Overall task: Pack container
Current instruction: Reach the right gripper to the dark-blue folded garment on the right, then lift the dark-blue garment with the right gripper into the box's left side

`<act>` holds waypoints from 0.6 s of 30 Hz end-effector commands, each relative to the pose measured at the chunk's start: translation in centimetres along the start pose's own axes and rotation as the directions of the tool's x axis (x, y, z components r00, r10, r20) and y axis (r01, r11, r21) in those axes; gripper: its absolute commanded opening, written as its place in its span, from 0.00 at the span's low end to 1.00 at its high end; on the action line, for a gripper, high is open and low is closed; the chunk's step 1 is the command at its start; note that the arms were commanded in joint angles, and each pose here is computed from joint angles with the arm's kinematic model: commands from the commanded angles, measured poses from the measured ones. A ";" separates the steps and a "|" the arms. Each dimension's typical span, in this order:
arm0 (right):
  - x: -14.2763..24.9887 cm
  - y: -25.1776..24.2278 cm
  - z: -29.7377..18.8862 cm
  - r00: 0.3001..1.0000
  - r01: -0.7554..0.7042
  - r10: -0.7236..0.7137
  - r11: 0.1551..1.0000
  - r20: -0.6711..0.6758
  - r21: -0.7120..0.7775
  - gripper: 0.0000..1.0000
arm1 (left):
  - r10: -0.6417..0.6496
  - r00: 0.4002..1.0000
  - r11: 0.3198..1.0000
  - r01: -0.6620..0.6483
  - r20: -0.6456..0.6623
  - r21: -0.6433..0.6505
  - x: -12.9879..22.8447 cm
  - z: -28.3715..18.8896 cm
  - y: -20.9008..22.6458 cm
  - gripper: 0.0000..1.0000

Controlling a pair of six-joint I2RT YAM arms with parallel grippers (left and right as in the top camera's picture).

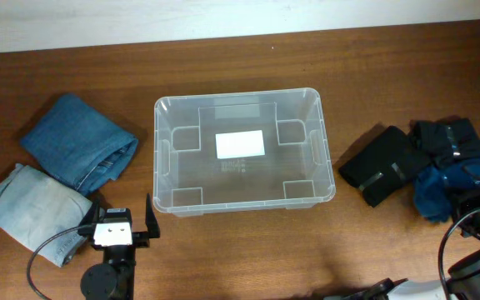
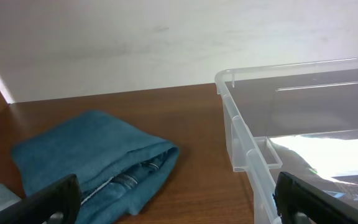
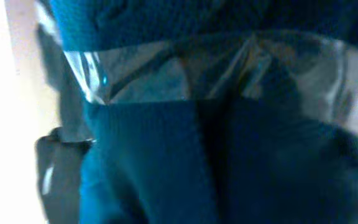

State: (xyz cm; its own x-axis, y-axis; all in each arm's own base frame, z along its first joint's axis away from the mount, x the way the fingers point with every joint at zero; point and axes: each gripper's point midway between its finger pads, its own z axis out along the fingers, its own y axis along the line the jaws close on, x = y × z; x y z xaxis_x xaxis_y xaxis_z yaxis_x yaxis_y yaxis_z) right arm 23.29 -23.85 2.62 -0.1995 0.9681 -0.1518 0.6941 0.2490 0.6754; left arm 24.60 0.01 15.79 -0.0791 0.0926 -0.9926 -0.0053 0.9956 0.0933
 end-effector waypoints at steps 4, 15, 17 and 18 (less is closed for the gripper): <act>0.7 2.7 -2.8 0.999 -0.020 0.019 0.999 -0.035 -0.048 0.04 | 0.020 1.000 1.000 -0.020 0.002 0.013 0.1 0.0 -0.3 0.99; 5.8 22.4 -14.5 0.821 0.571 -0.553 0.788 0.142 -0.233 0.04 | 0.020 1.000 1.000 -0.020 0.003 0.013 0.1 0.0 -0.3 0.99; 9.3 25.5 -15.6 0.744 0.665 -0.652 0.699 0.146 -0.265 0.04 | 0.020 1.000 1.000 -0.020 0.003 0.013 0.1 0.0 -0.3 0.99; 12.7 27.7 -16.0 0.670 0.728 -0.728 0.609 0.142 -0.316 0.04 | 0.020 1.000 1.000 -0.020 0.002 0.013 0.1 0.0 -0.3 0.99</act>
State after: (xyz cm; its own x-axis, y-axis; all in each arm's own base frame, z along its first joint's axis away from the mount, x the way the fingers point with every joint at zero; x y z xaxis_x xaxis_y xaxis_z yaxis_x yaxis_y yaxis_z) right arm 28.00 -12.15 27.29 -0.4626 0.6702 -0.5804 0.3030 0.7347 0.6069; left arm 24.60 0.01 15.79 -0.0791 0.0926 -0.9926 -0.0053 0.9956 0.0933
